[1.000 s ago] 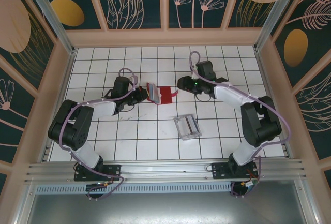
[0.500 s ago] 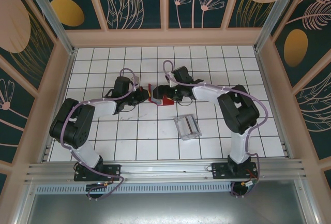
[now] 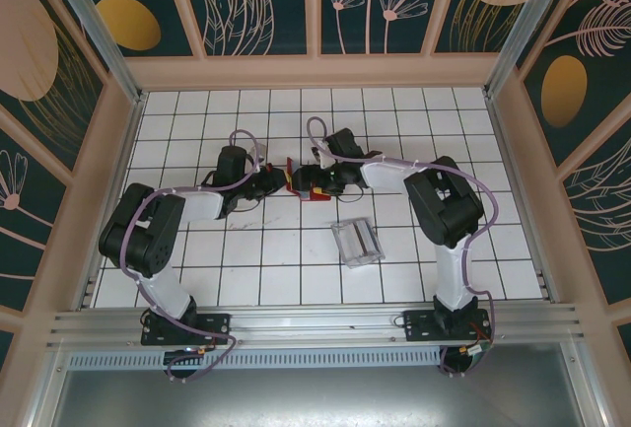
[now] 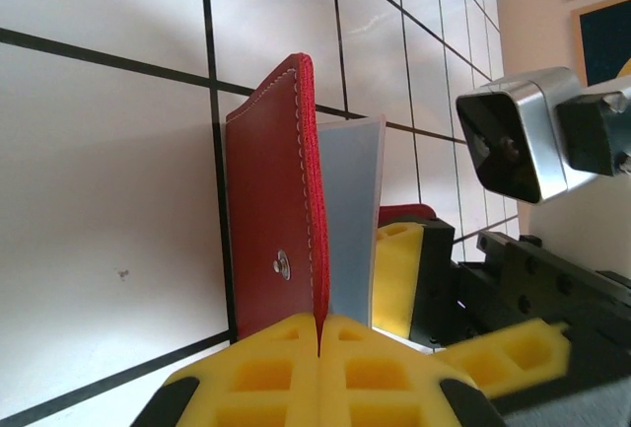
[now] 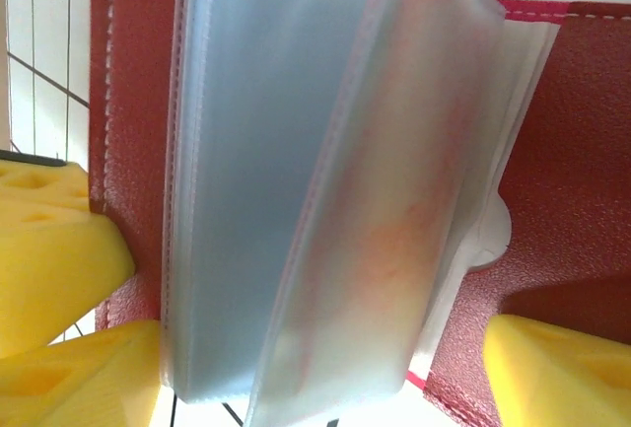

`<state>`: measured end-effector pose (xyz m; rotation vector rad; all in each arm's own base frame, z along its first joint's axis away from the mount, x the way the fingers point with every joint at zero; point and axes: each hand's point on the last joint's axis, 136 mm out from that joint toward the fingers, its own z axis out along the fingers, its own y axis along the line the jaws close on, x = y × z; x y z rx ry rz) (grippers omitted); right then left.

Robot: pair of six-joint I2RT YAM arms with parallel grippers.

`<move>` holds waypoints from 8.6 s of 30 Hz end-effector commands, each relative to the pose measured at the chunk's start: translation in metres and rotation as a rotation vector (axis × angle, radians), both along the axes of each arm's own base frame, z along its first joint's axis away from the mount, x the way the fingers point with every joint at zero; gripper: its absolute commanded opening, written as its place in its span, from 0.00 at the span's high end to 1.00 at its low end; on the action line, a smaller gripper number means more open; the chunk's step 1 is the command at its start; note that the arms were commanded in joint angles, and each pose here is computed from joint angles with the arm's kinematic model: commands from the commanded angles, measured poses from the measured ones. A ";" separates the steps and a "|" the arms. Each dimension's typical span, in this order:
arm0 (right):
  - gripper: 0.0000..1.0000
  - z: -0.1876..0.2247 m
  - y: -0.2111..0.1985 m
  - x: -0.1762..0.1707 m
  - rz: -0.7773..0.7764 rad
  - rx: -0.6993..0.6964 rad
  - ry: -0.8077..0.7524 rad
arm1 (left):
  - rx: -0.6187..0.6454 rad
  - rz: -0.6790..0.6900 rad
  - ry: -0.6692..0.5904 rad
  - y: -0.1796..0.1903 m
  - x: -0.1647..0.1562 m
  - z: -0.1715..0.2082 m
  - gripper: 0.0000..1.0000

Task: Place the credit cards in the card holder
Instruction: Open the card holder at the center of the table, then pick up the credit card from the storage box.

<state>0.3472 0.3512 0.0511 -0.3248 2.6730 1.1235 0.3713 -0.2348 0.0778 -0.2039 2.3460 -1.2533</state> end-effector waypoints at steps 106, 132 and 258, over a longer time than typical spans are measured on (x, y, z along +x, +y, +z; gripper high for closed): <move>0.20 0.002 -0.031 0.013 -0.087 -0.218 -0.444 | -0.228 0.046 0.182 -0.016 0.009 -0.009 1.00; 0.51 0.051 -0.013 0.015 -0.158 -0.124 -0.096 | -0.120 0.106 0.203 0.002 -0.003 -0.045 0.71; 0.84 0.040 -0.174 -0.147 -0.159 -0.880 -0.299 | 0.361 -0.123 -0.131 0.019 -0.101 0.002 0.52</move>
